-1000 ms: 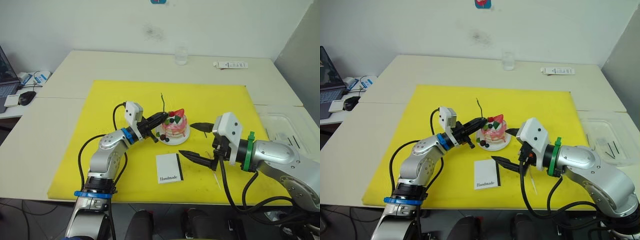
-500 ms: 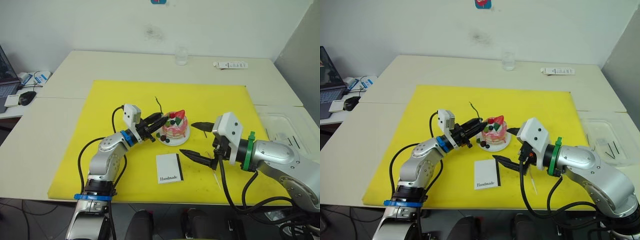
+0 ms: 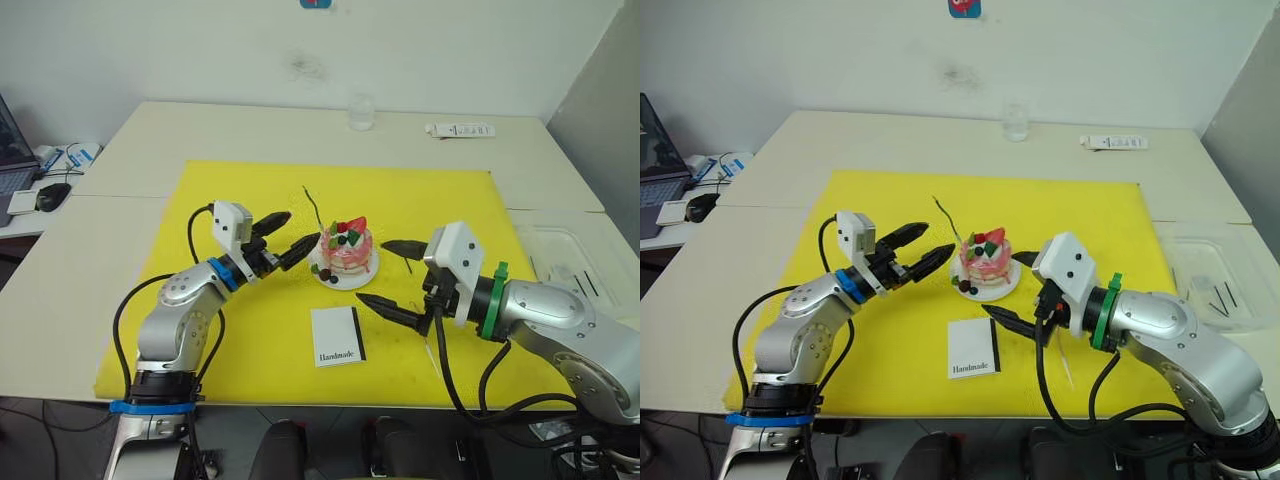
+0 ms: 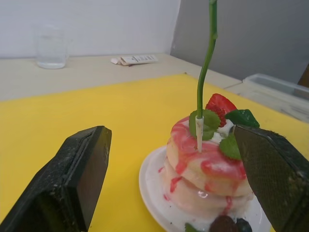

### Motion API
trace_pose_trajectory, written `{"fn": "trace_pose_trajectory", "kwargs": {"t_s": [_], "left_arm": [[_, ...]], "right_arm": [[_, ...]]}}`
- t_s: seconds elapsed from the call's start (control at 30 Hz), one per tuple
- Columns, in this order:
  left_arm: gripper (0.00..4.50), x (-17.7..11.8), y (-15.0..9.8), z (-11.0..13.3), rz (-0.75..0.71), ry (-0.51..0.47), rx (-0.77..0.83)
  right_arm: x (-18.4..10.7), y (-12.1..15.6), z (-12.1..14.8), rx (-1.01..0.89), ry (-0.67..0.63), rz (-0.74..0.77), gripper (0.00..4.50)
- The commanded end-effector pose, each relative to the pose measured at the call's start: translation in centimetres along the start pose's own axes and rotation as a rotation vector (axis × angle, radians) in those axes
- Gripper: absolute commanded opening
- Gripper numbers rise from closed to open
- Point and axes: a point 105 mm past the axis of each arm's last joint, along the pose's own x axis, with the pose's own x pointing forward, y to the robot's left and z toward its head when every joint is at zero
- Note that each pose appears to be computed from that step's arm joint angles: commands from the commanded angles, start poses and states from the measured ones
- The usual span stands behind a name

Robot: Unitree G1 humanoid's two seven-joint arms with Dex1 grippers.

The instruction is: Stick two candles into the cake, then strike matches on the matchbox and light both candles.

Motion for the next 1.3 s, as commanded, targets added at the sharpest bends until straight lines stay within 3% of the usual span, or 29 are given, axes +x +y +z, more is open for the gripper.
{"fn": "trace_pose_trajectory", "kwargs": {"t_s": [0.03, 0.13, 0.4, 0.63, 1.0, 1.1, 1.3], "left_arm": [[4.47, -1.8, -2.3, 1.8, -0.171, 0.059, 0.143], [4.47, -4.1, -4.6, 0.9, -0.353, 0.202, 0.16], [4.47, -7.0, -10.4, 0.0, -0.692, 0.376, 0.143], [4.47, -7.8, -13.3, -0.4, -0.803, 0.371, 0.106], [4.47, -7.3, -13.8, 0.1, -0.79, 0.32, 0.124], [4.5, -7.0, -13.8, 0.1, -0.781, 0.313, 0.131], [4.5, -6.2, -13.5, 0.2, -0.754, 0.296, 0.146]], "right_arm": [[-1.7, -1.2, 0.7, -0.045, -0.03, -0.132, 4.5], [-3.3, -1.3, -0.9, -0.03, 0.02, -0.232, 4.5], [-7.0, 0.8, -7.0, 0.103, 0.292, -0.391, 4.5], [-7.5, 2.5, -9.3, 0.215, 0.398, -0.403, 4.5], [-6.7, 4.0, -10.9, 0.3, 0.464, -0.381, 4.5], [-6.8, 4.3, -11.3, 0.333, 0.484, -0.395, 3.98], [-6.5, 4.2, -11.4, 0.341, 0.489, -0.421, 1.84]]}}
